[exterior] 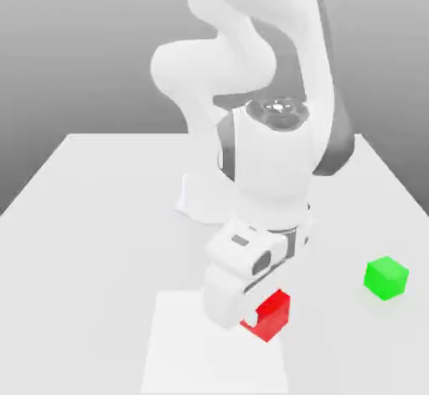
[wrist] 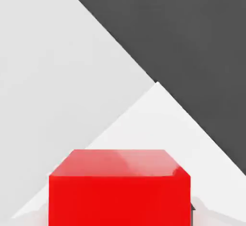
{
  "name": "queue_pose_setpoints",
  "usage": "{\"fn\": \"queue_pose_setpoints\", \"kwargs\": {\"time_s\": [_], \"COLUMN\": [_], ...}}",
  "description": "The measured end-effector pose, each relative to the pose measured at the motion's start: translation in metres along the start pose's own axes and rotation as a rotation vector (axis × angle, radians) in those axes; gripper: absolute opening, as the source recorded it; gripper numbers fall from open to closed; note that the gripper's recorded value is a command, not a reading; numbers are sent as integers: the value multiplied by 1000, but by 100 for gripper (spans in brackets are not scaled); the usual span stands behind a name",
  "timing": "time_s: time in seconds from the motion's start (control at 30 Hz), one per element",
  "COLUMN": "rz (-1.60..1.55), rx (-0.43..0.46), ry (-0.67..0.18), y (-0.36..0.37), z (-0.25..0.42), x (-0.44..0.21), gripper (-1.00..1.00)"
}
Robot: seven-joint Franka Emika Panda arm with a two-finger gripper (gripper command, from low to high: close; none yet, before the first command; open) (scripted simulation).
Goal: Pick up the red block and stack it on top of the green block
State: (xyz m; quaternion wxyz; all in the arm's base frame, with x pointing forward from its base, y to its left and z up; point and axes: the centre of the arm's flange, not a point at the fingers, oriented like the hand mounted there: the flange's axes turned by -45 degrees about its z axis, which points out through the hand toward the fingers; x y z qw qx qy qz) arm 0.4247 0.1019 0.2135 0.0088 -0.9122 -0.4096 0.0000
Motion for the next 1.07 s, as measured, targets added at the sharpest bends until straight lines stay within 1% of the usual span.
{"fn": "queue_pose_setpoints", "kwargs": {"time_s": [0.3,0.67,0.77,0.83,0.97,1.0,1.07], "rz": [-98,-194,-202,-181,-181,-181,-182], "rx": [20,-9,-23,-27,-20,-18,-18], "ry": [7,-8,-12,-13,-10,-10,-10], "y": [-114,-246,-254,-246,-246,-246,-246], "z": [-14,-28,-12,2,32,37,37], "x": [48,58,58,59,57,56,56], "gripper": [-100,-100,-100,-100,-100,100,100]}}
